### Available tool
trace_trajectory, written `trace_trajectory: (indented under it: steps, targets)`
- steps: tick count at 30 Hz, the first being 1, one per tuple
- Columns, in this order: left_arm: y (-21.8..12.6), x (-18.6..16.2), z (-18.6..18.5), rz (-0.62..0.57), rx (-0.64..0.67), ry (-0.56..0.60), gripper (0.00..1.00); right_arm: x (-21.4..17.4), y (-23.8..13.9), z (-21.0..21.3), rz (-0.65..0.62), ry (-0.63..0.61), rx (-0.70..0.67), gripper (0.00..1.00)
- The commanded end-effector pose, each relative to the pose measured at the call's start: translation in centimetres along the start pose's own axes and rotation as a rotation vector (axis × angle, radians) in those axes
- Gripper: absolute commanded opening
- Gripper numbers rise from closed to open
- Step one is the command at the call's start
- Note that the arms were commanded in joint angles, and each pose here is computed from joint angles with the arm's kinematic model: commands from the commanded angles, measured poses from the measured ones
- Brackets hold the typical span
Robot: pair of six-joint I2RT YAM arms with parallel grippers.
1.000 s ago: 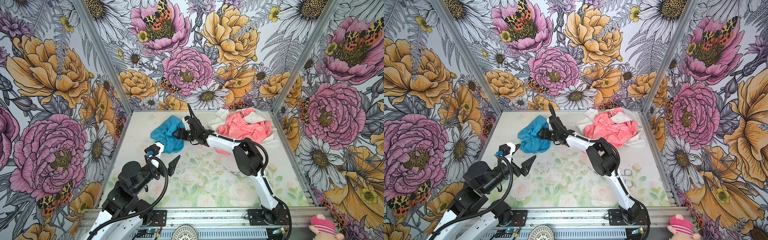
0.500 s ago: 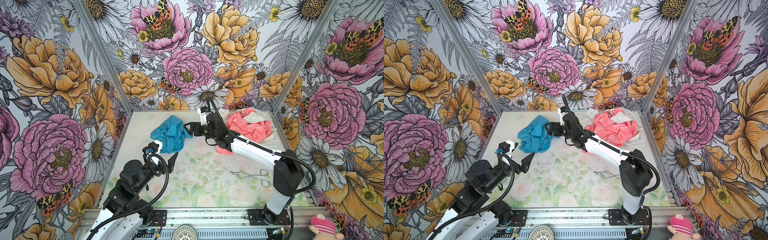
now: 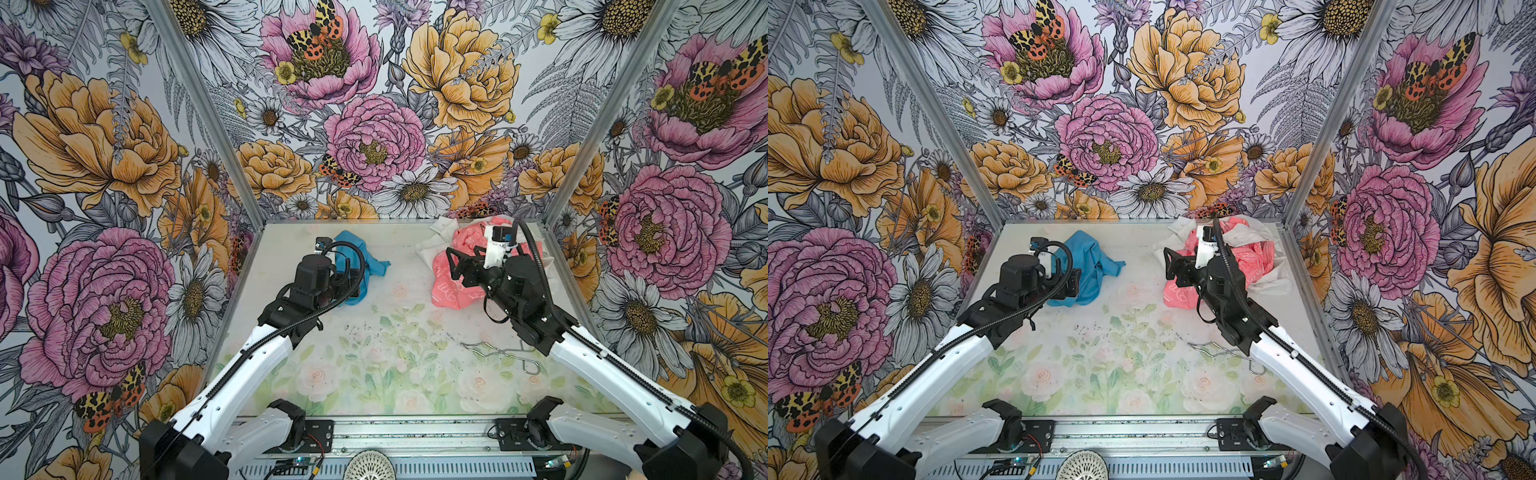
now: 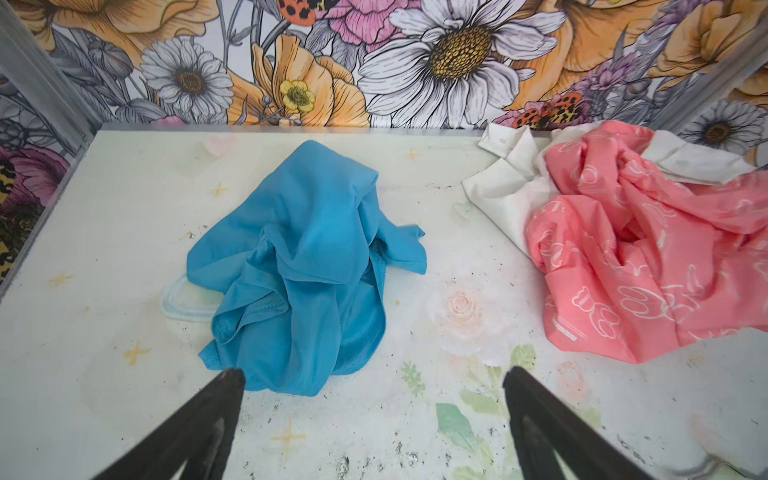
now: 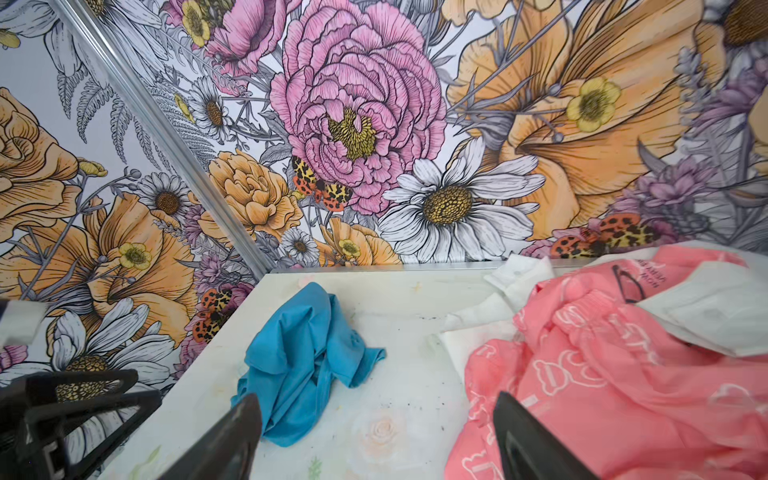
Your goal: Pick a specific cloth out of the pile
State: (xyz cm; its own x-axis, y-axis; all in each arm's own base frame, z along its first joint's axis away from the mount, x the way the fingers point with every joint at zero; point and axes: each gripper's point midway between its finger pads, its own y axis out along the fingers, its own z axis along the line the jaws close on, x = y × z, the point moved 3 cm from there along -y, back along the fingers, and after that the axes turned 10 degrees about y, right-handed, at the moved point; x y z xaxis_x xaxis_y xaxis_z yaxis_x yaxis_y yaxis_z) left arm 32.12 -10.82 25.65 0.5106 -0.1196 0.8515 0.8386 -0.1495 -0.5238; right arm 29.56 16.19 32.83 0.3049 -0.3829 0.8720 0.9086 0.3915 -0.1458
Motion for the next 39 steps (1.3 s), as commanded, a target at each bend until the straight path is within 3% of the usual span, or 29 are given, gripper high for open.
trace_trajectory:
  steps: [1,9,17,20,24,27,32,39]
  targets:
    - [2.1,1.8,0.6,-0.007,0.025,-0.040,0.98,0.4,-2.5,-1.9,-0.062,-0.084,-0.065,0.88]
    - [10.6,1.3,2.6,0.126,0.018,-0.107,0.98,-0.7,-6.2,-4.8,-0.092,-0.127,-0.148,0.91]
    - [18.2,-1.7,1.5,0.291,-0.013,-0.078,0.92,-1.4,-6.2,-5.5,-0.070,-0.150,-0.168,0.92]
    - [20.6,-3.1,1.7,0.367,-0.013,-0.074,0.76,-1.5,-6.2,-5.7,-0.064,-0.162,-0.176,0.92]
    - [22.4,-4.0,2.4,0.405,-0.016,-0.096,0.41,-1.6,-6.4,-6.0,-0.064,-0.177,-0.189,0.93]
    - [22.1,-3.3,3.8,0.389,0.019,-0.104,0.19,-1.7,-6.6,-6.4,-0.065,-0.189,-0.201,0.93]
    - [18.8,0.8,8.2,0.281,0.171,-0.080,0.03,-1.7,-7.0,-6.7,-0.071,-0.194,-0.212,0.93]
    - [10.9,8.6,14.1,0.063,0.357,-0.092,0.00,-1.5,-7.0,-6.7,-0.076,-0.177,-0.210,0.93]
